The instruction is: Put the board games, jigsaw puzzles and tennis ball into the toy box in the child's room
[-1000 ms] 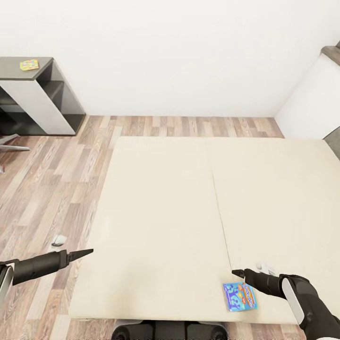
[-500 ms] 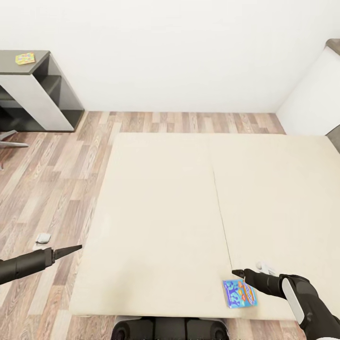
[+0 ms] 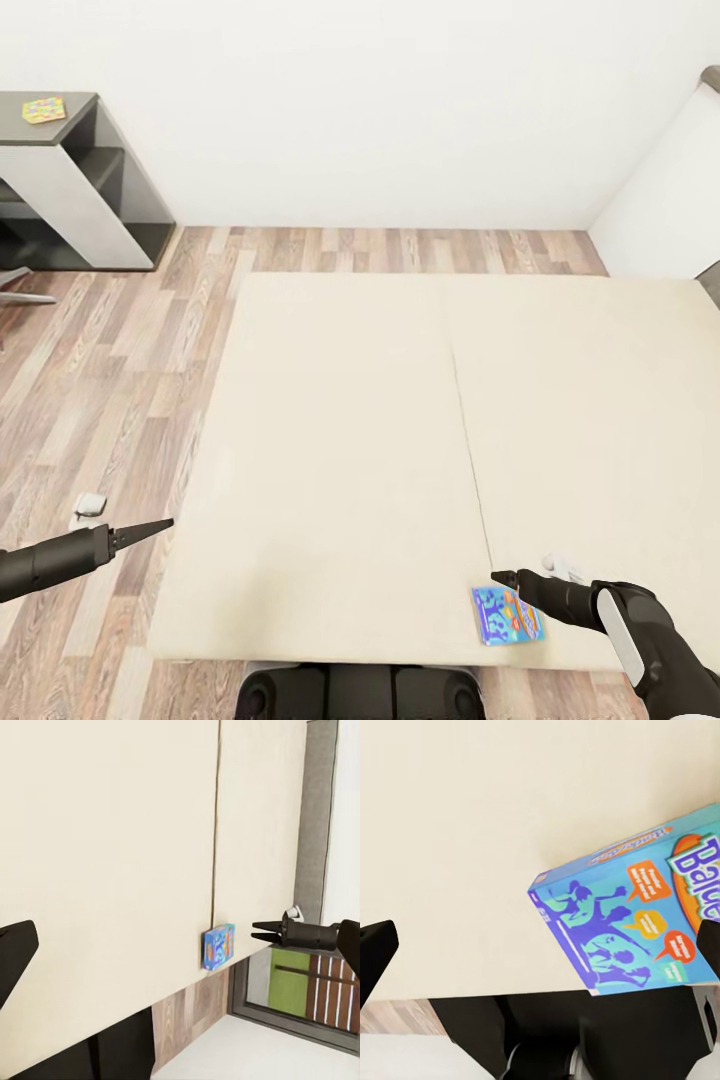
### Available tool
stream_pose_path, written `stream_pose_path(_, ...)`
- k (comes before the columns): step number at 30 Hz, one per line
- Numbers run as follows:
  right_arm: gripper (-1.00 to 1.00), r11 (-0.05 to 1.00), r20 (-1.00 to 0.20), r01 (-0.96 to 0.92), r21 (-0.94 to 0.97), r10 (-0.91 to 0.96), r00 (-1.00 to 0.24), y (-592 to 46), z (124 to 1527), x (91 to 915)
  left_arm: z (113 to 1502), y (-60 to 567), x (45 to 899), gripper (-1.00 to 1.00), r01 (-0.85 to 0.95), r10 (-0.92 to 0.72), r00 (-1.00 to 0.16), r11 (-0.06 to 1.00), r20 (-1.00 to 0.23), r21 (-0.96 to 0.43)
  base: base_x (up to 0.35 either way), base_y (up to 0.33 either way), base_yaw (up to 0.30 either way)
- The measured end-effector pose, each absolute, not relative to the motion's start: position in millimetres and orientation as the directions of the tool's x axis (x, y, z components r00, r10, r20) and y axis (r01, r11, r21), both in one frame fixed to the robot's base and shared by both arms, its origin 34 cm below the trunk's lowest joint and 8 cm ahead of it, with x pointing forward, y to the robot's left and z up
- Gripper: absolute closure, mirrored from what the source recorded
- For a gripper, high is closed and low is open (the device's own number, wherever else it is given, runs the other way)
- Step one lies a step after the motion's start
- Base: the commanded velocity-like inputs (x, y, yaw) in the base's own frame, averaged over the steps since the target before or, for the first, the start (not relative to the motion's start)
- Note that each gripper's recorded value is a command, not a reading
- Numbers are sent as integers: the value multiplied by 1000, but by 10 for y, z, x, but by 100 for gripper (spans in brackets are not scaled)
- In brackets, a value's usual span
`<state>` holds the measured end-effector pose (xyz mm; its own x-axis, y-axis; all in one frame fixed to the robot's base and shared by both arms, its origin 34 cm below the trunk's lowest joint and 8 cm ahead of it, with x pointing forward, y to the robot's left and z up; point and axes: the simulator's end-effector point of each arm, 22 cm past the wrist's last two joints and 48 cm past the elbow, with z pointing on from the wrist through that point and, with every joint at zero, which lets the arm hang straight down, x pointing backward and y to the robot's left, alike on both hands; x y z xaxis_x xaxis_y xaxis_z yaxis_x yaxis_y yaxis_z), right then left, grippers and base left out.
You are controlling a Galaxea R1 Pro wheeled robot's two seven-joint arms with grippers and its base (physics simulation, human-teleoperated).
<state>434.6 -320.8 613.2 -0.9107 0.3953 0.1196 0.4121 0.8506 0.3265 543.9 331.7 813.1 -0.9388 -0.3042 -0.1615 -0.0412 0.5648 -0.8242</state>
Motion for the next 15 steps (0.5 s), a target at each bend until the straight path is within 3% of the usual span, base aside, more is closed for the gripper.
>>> stream_pose_path(15, -100, 851, 138, 419, 318, 396, -908, -3209, 6061, 4262, 8029, 3302, 5393, -100, -60, -303, -943, 564, -139, -824, 0, 0, 0)
